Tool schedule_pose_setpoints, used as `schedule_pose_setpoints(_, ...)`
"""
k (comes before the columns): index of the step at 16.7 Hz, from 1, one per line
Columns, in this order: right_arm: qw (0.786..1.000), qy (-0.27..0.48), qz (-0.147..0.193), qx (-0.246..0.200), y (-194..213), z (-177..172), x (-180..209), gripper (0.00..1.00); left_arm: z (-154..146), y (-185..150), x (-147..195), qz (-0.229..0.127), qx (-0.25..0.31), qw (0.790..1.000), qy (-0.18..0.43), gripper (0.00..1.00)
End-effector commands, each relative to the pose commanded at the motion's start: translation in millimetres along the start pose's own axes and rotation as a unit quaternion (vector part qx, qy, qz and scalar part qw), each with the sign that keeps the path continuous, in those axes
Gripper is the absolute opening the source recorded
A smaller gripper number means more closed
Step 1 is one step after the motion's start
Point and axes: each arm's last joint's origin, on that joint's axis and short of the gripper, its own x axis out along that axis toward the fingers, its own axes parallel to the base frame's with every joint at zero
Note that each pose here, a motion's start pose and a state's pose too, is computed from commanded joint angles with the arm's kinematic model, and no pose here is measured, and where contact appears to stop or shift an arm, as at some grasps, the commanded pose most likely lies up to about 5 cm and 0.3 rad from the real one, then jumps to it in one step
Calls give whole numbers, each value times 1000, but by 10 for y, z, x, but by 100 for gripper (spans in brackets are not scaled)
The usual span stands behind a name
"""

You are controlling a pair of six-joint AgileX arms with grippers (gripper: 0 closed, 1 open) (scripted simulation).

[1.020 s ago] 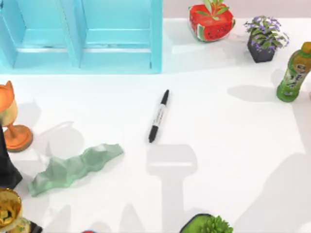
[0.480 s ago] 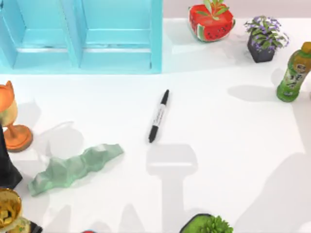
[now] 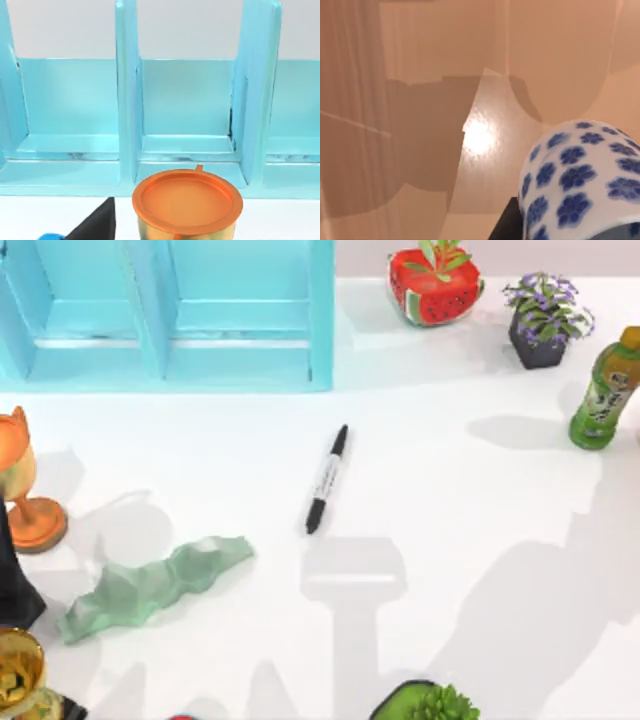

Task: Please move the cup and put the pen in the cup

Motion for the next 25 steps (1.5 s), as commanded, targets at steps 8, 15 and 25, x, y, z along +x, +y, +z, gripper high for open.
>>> schedule_pose_setpoints(8,1000,6,1,0,1118,-114,-1093,0,0,0,0,0,0,1000,0,100)
schedule_pose_setpoints(15,1000,6,2,2,1221,-99,-1122,0,0,0,0,0,0,1000,0,100)
schedule_pose_setpoints(25,1000,4,2,2,2967,377,-378,0,0,0,0,0,0,1000,0,100)
